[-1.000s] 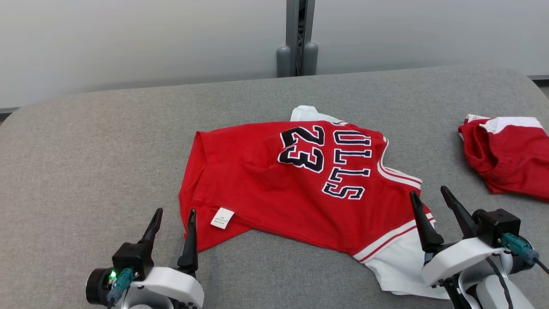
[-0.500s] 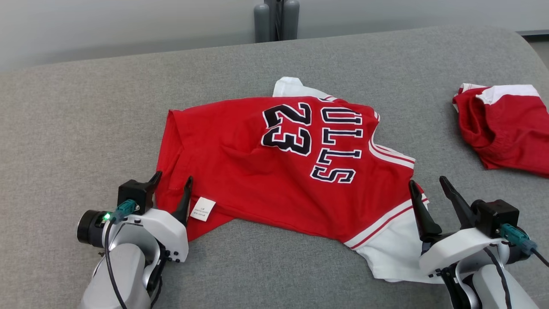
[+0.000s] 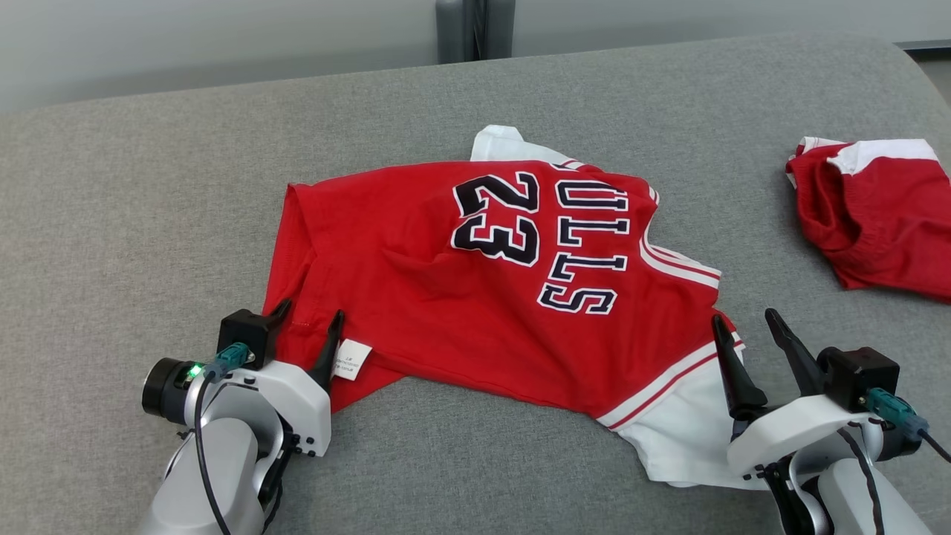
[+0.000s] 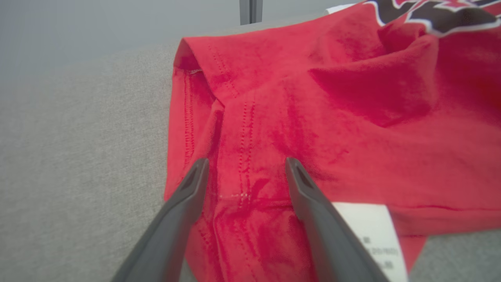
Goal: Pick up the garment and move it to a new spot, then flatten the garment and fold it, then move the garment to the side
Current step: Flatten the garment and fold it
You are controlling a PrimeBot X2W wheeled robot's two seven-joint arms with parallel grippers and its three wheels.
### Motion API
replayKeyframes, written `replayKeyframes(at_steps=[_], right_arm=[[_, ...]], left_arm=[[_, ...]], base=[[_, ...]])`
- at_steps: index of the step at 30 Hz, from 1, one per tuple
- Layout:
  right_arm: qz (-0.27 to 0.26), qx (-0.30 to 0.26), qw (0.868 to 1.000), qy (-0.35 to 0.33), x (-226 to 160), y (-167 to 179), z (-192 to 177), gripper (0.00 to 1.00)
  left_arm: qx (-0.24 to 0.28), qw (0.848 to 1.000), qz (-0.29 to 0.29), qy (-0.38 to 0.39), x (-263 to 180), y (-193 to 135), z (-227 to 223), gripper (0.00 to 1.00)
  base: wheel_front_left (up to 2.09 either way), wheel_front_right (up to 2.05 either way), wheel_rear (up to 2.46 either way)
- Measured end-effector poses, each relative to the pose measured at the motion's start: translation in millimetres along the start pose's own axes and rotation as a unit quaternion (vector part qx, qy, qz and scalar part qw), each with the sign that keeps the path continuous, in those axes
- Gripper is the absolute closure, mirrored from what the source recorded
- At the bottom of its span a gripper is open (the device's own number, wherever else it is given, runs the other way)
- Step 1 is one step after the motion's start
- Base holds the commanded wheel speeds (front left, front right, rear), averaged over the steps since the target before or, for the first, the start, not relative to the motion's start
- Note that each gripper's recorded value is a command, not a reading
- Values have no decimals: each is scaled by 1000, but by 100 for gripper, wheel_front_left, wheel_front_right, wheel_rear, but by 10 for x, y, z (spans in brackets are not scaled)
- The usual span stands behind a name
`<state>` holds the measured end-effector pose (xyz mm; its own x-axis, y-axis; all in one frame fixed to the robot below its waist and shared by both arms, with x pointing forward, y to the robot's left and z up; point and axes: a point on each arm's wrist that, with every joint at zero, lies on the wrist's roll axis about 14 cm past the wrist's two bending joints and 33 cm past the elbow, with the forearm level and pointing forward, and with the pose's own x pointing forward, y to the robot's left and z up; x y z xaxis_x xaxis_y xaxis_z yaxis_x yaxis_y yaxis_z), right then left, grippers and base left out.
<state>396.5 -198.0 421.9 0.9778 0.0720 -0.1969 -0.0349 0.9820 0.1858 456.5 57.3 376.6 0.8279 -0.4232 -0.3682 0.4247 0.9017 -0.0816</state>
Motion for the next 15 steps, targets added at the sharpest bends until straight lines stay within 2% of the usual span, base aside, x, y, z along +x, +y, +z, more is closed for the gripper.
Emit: replayKeyframes(at_steps=[15], right_arm=[[15,-3,1000,1,28,102,-2,0]], left_arm=[[14,1000,-19,11,-98,-116,-9,0]], base=[[0,0,0]])
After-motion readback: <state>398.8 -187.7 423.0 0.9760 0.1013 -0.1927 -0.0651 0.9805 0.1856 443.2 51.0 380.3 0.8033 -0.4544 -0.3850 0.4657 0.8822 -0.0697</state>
